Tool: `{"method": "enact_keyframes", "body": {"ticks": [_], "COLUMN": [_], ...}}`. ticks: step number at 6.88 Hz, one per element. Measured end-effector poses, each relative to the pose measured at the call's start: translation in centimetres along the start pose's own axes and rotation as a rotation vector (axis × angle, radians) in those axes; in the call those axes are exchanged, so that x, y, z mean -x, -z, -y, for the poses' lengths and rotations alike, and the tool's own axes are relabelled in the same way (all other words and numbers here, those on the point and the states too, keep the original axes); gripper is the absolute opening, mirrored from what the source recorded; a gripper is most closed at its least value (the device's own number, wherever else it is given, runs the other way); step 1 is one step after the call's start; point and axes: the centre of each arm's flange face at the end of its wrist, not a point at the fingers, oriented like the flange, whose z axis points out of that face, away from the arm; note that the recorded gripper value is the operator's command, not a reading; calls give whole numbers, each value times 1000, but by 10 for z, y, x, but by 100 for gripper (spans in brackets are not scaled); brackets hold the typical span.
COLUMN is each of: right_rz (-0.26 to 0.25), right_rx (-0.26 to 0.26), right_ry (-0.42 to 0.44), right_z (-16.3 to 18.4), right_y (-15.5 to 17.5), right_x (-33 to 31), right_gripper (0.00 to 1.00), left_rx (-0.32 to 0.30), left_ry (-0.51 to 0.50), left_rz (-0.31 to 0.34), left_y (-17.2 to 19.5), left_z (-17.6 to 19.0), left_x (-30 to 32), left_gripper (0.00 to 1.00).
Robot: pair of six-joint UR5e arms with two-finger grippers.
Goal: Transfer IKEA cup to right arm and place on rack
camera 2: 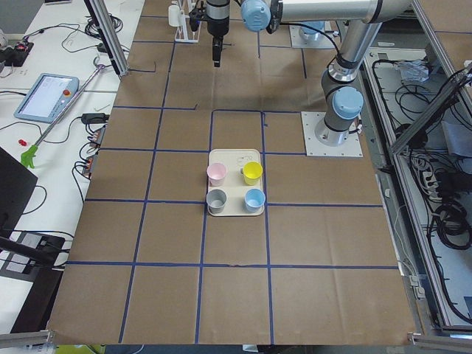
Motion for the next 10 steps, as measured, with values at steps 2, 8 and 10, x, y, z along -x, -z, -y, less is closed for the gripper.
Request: {"method": "enact_keyframes", "body": {"ticks": [2,8,10], "right_rz": [2,10,44], "right_rx": [9,-13,9], "right_ry": [-22,-12,3], "right_z": [-2,45,64], "right_y": [-2,40,60], "right_x": [1,8,30], "right_gripper": [100,100,100], "left_rx": [0,1,1], "left_ry": [4,4,3], "left_rz": [-1,6,6], "left_y": [0,0,0], "left_z": [0,0,-1], "left_x": [0,0,0], "left_gripper": [99,99,99]}}
